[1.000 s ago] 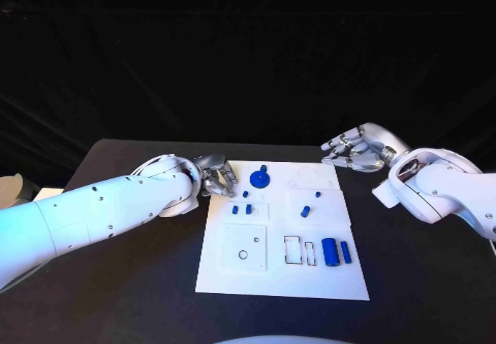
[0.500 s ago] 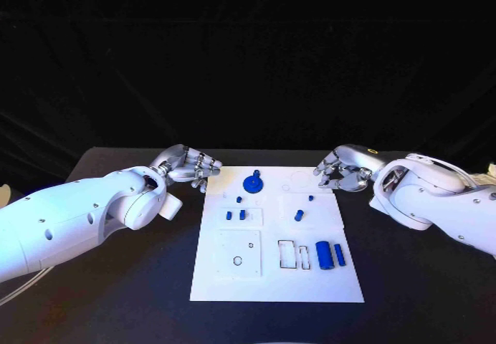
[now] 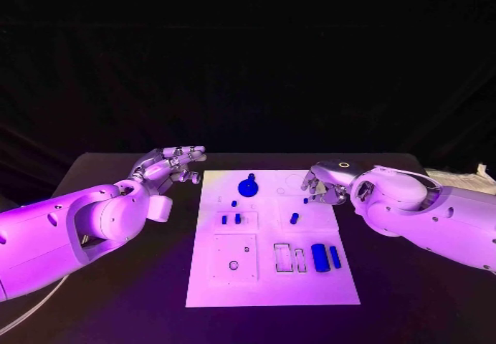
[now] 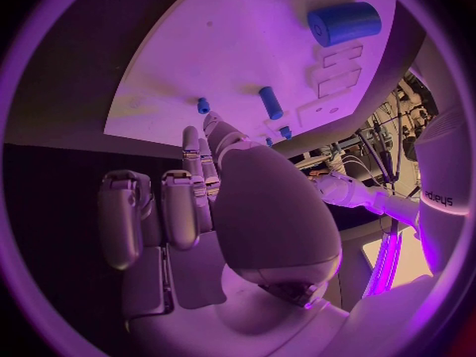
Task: Assemble the parts on the task board
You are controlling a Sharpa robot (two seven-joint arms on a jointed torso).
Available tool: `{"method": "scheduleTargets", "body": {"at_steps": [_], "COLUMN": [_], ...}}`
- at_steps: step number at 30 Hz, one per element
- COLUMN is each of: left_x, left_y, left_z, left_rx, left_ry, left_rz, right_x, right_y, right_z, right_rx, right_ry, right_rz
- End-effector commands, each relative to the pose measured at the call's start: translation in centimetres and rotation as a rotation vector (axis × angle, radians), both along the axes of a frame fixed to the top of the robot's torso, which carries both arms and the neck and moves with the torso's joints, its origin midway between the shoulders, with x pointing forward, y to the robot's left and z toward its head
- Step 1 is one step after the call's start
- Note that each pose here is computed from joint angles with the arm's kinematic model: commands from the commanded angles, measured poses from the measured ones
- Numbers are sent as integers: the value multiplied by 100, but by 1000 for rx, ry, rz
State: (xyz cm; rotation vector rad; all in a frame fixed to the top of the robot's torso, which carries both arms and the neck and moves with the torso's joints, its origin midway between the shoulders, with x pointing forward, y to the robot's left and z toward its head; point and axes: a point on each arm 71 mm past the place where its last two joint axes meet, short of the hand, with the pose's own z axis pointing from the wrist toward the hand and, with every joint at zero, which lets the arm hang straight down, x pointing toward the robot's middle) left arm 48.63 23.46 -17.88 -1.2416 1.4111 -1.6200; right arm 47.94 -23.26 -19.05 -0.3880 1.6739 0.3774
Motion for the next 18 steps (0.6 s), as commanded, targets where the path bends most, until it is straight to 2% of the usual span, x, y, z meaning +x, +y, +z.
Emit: {"method": "scheduleTargets", "body": {"at_steps": [1,7,18], "left_x": [-22,-47,-42], "left_y": [-22,-34,13], "left_z": [35,42,39], "left_rx": [-90,-91,-74], "left_ry": [-4,-3,-6], "left_rz": [-3,-5,14], "right_x": [13,15,4], "right_y": [21,66,88], "right_z": [-54,-111,-161], "right_rx": [-83,-97,-118], "right_ry": [-6,7,30], "right_rz": [-1,7,17]}}
